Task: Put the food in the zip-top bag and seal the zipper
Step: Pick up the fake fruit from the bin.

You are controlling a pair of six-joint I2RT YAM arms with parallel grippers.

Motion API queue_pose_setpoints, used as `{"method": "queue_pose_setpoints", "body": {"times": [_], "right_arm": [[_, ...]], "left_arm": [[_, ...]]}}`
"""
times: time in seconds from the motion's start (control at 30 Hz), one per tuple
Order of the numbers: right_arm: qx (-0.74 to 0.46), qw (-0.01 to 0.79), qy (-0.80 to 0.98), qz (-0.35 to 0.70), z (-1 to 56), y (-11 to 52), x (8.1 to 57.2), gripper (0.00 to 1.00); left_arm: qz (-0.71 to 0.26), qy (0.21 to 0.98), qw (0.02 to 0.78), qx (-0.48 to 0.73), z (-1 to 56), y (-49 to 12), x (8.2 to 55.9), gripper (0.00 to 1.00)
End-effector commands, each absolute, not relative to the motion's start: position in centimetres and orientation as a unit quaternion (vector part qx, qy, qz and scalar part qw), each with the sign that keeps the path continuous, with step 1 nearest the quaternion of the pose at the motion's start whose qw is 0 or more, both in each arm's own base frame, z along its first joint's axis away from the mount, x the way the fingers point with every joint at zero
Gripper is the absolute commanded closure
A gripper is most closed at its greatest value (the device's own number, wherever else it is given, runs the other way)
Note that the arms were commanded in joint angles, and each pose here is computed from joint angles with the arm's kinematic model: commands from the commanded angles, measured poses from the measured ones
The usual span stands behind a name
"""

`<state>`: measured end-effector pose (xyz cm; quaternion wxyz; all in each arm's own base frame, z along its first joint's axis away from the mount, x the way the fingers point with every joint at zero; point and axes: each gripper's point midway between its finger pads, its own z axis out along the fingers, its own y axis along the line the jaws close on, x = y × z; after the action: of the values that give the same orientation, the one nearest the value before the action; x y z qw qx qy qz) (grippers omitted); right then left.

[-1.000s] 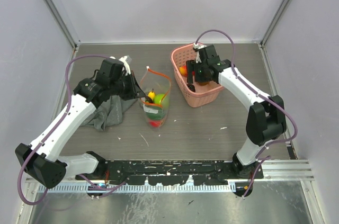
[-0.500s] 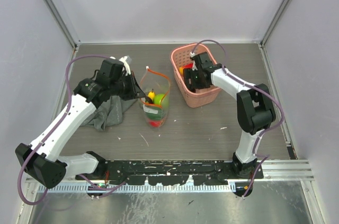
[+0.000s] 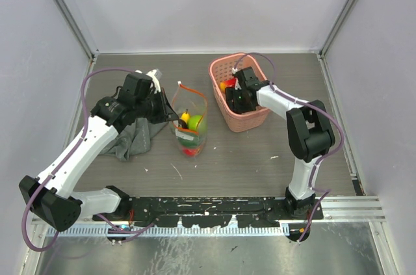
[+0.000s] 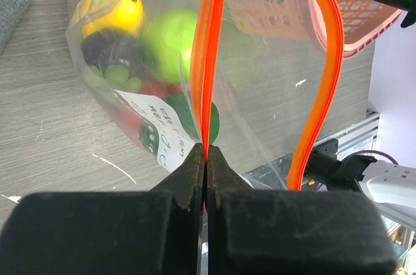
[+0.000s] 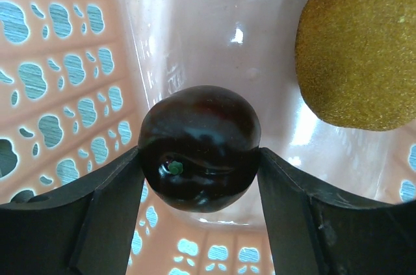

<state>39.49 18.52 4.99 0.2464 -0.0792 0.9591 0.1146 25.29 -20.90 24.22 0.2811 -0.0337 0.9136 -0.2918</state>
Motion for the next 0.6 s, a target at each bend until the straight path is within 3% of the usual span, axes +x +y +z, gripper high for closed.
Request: {"method": "queue_pose_setpoints", "body": {"times": [0.0, 0.57], "right_arm": [[-0.082, 0.298, 0.945, 0.107, 8.5, 18.0, 40.5, 0.53], [-0.085, 0.412, 0.901, 0.107, 19.7, 17.3, 39.7, 0.58]], "left_arm": [[-0.318, 0.897, 0.307, -0.026, 26.0, -21.5, 25.5, 1.0], [-0.327, 0.894, 0.307, -0.025, 26.4, -21.8, 25.6, 1.0]]}}
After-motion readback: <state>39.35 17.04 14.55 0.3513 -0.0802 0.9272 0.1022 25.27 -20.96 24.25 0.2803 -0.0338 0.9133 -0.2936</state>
